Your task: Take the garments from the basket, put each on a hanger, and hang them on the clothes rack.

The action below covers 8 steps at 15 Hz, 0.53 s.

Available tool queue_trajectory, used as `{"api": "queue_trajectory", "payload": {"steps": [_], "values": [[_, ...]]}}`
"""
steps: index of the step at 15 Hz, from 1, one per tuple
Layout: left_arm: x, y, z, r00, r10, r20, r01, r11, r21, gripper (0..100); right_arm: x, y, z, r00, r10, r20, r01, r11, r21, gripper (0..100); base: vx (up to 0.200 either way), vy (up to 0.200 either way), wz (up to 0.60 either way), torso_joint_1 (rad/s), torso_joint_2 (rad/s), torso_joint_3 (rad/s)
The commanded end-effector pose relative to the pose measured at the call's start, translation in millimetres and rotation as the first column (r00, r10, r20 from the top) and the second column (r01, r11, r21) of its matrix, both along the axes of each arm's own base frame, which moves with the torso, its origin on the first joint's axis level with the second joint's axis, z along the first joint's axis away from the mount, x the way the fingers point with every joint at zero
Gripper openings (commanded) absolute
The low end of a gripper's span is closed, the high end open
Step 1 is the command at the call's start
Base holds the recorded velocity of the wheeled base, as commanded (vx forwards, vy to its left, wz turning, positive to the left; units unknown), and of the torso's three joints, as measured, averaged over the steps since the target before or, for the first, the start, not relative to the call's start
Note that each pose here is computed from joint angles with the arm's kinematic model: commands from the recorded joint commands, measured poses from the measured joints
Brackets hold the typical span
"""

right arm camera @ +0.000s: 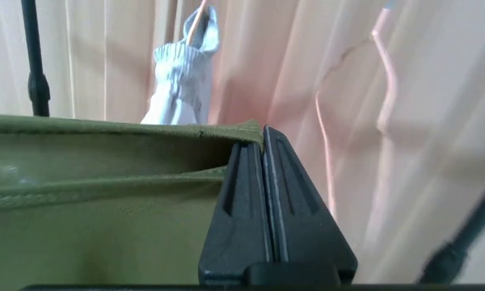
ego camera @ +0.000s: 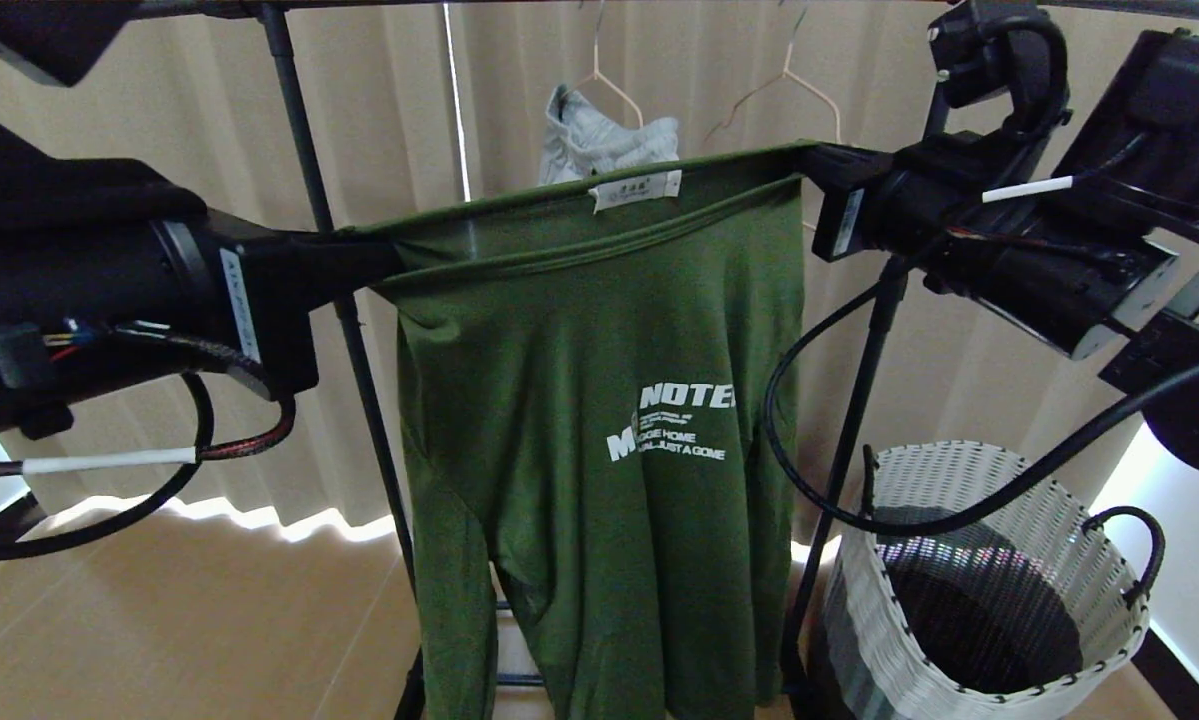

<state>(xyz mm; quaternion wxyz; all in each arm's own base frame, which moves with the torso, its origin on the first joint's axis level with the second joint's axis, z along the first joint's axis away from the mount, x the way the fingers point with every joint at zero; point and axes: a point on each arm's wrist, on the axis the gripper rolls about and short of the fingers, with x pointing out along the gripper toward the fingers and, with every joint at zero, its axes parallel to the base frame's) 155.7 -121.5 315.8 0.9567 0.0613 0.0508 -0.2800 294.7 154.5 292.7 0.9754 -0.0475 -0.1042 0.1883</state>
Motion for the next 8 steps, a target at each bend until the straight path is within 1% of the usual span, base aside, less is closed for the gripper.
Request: {"api": "queue_trajectory", "payload": {"steps": [1,4,8], "values": [[-15.3,4.1,-2.8,0.999,-0.034,0.008,0.034,0.999,-0.004,0,12.8,6.9,-11.4,1.000,0.000,-0.025,0.000,1.000,-0.015,0,0.000,0.000,0.00,0.000,0.00,0.000],[-24.2,6.1,-11.5,0.998,-0.060,0.002,0.060,0.998,0.018,0,12.7,6.8,-13.1,1.000,0.000,-0.031,0.000,1.000,-0.018,0,0.000,0.000,0.00,0.000,0.00,0.000],[-23.3,6.4,-11.2,0.999,-0.053,0.002,0.053,0.998,0.017,0,9.7,5.0,-11.3,1.000,-0.010,-0.028,0.009,1.000,-0.016,0,0.000,0.000,0.00,0.000,0.00,0.000]]}}
